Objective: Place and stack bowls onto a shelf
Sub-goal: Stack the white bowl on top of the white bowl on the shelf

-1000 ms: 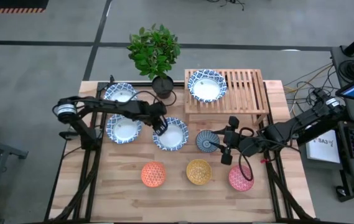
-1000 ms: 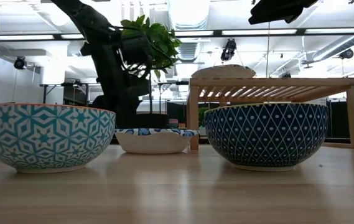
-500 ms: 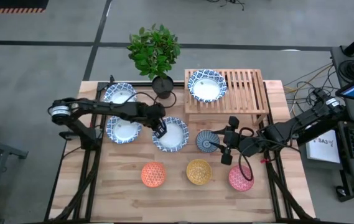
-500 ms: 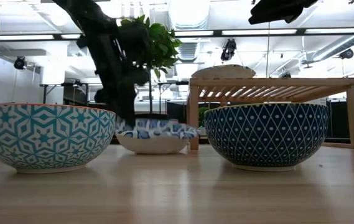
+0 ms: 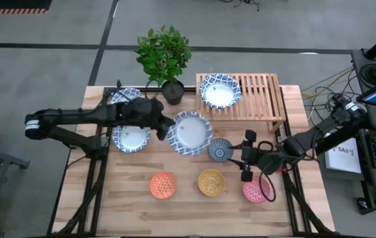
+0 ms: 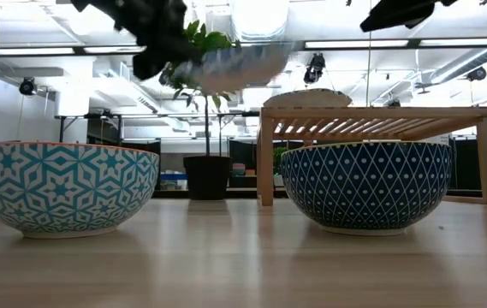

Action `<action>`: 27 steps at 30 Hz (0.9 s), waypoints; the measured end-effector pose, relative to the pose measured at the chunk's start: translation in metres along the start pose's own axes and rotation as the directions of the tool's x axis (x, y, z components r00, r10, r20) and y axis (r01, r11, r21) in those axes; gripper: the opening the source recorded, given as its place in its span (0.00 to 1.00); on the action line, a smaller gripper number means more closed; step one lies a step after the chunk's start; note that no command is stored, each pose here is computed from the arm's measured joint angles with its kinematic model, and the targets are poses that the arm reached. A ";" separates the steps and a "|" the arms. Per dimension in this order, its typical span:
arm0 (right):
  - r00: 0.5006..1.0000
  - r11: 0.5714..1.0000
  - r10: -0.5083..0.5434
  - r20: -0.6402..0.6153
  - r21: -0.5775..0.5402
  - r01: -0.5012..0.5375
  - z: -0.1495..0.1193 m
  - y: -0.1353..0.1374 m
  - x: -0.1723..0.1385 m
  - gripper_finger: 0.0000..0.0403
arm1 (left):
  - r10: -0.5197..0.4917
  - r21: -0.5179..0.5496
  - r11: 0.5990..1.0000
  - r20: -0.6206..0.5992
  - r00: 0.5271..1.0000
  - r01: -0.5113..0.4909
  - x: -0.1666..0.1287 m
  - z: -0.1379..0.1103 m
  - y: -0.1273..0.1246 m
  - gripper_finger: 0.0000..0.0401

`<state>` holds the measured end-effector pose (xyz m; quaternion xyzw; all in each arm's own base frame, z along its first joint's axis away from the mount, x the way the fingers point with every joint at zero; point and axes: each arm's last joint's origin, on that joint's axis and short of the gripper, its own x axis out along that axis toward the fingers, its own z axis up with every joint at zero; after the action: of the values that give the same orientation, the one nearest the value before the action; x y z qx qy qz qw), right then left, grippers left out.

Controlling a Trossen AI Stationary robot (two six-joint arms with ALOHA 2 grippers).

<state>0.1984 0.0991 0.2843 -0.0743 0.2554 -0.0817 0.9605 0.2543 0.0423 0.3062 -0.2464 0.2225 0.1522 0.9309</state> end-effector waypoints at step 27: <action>0.978 0.985 0.162 0.128 -0.087 -0.152 -0.004 0.010 -0.061 0.46 | 0.022 -0.212 0.973 0.486 0.873 0.094 0.060 0.033 -0.003 0.00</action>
<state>0.1451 0.1202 0.3085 -0.0960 0.1978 0.0095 0.9755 0.3177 0.0673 0.3038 -0.3102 -0.0419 0.2162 0.9248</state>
